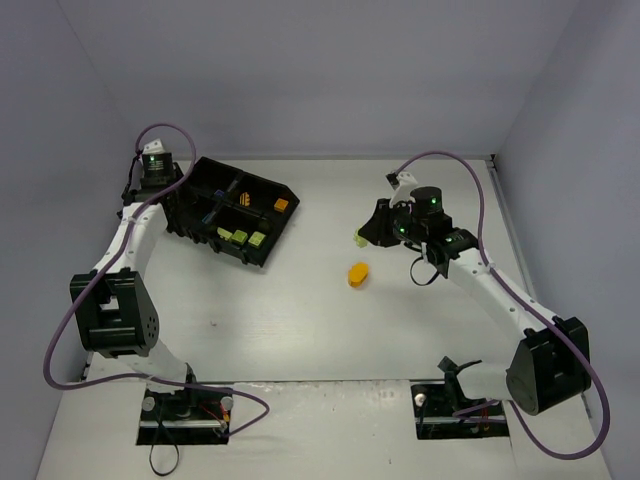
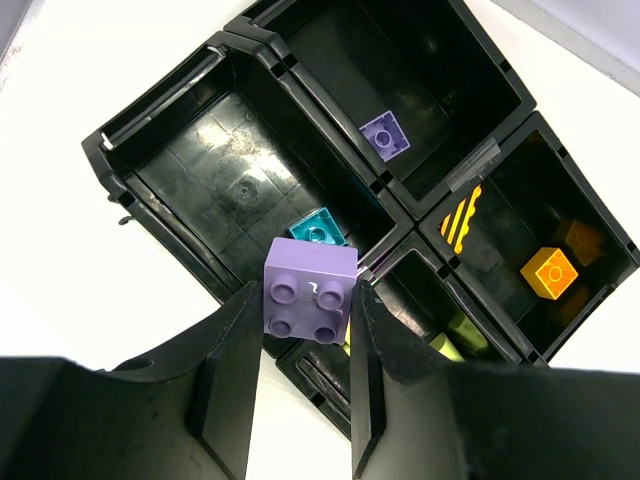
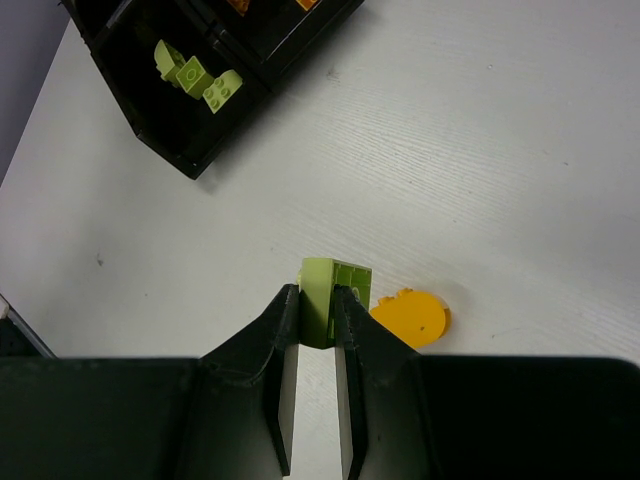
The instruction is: Sort the legos into containers by color
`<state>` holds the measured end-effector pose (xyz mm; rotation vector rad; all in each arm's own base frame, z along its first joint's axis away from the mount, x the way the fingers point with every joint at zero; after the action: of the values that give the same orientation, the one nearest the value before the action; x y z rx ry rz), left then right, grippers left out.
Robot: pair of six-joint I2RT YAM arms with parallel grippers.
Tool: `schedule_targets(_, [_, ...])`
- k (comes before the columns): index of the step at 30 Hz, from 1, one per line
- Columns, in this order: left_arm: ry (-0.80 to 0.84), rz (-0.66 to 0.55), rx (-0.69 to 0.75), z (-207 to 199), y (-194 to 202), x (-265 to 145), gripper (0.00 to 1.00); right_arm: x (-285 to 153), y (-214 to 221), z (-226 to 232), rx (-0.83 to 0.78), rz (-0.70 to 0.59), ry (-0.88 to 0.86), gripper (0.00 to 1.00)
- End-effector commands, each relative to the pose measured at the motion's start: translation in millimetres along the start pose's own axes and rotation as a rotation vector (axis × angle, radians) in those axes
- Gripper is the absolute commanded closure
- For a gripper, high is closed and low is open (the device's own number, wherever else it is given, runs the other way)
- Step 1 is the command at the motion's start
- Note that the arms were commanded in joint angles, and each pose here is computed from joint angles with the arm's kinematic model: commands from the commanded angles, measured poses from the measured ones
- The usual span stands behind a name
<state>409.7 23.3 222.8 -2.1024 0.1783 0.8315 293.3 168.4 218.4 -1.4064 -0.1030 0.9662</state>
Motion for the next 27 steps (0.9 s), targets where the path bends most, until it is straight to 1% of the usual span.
schedule_targets(1, [0.051,-0.073,0.011,-14,-24,-16,1.0,-9,-19,1,-0.044,-0.092,0.008,1.0])
schedule_targets(10, [0.054,-0.063,0.016,-15,-22,-10,1.0,-10,-20,1,-0.037,-0.087,0.013,1.0])
schedule_targets(20, [0.051,-0.079,0.038,-15,-27,-13,1.0,-10,-21,1,-0.044,-0.082,0.012,1.0])
schedule_targets(27, [0.085,-0.081,0.038,-23,-33,-11,1.0,-12,-21,2,-0.054,-0.085,0.011,1.0])
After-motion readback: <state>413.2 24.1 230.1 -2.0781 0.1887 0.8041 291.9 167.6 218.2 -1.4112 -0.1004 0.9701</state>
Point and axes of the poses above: each gripper's point midway between its finger pads, its own x axis out along the fingers, its own z axis along the line the jaws close on, y = z × x, the point moved 6 cm from there along -x, back along the fingers, and after that the axes turned 14 degrees about -x, right-handed, at the moved point
